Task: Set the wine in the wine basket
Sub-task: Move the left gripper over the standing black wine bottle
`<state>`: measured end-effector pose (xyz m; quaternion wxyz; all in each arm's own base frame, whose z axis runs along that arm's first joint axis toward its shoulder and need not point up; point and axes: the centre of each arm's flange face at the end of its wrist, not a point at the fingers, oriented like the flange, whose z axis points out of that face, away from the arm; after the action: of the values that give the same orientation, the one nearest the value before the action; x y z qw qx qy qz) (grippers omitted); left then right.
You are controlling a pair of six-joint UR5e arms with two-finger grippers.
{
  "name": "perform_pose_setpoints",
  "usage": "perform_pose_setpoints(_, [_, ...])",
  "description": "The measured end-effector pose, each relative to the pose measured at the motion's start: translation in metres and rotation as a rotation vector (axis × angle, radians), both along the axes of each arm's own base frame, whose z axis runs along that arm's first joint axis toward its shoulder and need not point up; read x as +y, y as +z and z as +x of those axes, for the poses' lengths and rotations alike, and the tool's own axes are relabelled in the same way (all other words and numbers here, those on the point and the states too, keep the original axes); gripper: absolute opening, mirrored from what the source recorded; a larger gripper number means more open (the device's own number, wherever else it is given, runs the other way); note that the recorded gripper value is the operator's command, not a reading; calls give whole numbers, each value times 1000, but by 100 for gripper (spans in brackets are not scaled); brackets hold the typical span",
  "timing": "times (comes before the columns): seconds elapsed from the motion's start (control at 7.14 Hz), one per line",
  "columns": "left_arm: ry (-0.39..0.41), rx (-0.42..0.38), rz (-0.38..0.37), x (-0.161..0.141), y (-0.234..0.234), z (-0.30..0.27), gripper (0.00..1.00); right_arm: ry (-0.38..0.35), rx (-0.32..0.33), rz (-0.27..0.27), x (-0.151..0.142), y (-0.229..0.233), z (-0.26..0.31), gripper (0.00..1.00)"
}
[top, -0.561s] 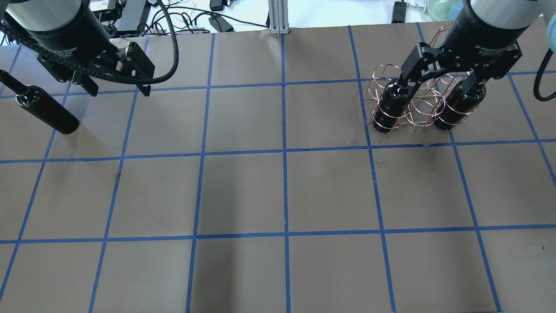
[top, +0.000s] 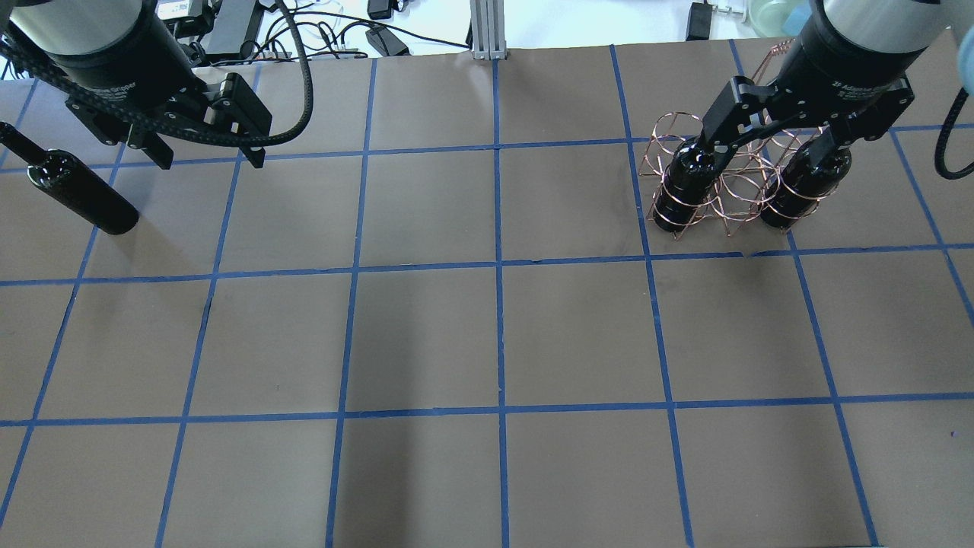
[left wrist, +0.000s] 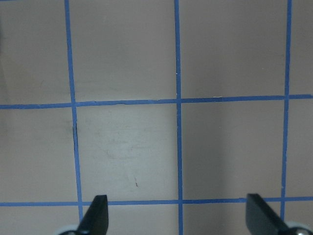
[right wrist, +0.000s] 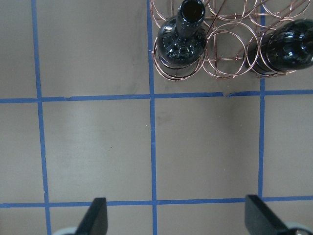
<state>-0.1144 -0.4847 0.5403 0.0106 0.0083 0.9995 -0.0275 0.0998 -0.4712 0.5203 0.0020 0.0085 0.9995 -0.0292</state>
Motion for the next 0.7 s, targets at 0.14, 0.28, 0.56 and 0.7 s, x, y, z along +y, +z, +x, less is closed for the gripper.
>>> perform_pose_setpoints(0.14, [0,8,-2,0,1,-1,100,0,0,0,0,0,0,100])
perform_pose_setpoints(0.28, [-1,10,-4,0,1,-1,100,0,0,0,0,0,0,100])
perform_pose_setpoints(0.56, [2,6,-5,-2,0,2,100,0,0,0,0,0,0,100])
perform_pose_setpoints(0.7, [5,6,-4,-3,-1,4,100,0,0,0,0,0,0,100])
